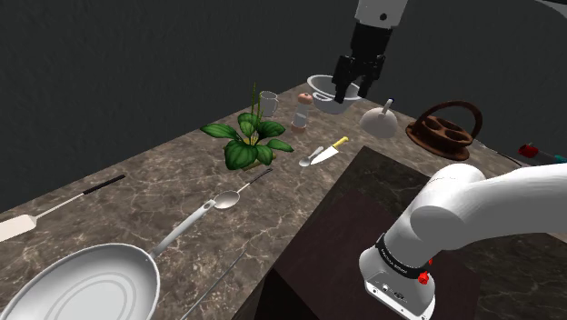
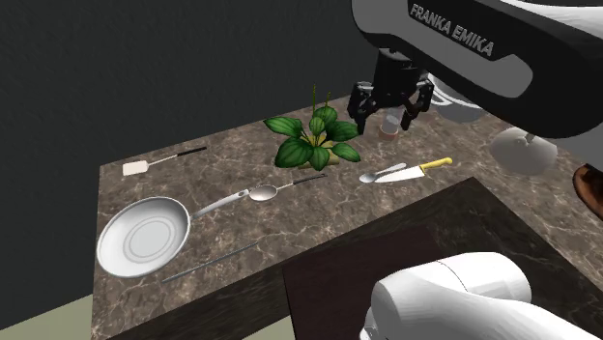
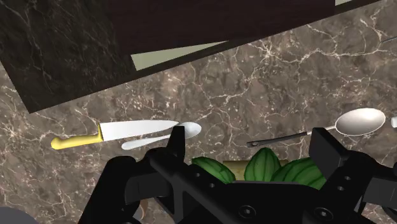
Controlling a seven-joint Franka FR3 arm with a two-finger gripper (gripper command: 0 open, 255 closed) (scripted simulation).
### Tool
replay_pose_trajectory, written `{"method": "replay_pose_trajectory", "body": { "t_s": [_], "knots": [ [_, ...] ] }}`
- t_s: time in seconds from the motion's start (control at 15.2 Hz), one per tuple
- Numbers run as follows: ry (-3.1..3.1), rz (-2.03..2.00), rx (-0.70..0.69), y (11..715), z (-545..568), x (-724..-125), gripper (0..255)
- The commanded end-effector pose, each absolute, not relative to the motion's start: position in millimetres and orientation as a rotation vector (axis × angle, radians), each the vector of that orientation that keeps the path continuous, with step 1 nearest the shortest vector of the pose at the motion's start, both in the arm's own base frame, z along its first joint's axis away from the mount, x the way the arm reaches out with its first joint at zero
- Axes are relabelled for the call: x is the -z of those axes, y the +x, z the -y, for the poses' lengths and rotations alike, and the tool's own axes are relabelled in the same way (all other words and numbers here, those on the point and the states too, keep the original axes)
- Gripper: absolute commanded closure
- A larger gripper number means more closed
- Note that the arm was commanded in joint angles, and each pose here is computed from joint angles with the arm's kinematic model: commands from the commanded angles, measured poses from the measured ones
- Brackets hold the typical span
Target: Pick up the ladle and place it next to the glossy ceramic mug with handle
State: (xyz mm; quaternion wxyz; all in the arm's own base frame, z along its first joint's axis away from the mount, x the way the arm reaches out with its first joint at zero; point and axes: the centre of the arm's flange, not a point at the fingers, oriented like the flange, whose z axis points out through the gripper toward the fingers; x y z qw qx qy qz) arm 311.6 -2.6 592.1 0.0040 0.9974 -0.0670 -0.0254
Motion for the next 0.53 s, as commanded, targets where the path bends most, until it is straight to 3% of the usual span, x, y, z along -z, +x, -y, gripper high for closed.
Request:
{"method": "replay_pose_trajectory", "body": {
  "t_s": [0.0,0.46],
  "knots": [
    [3.126,0.210,0.079,312,3,-592,0],
    [3.049,0.667,-0.005,313,-55,-519,0]
  ]
}}
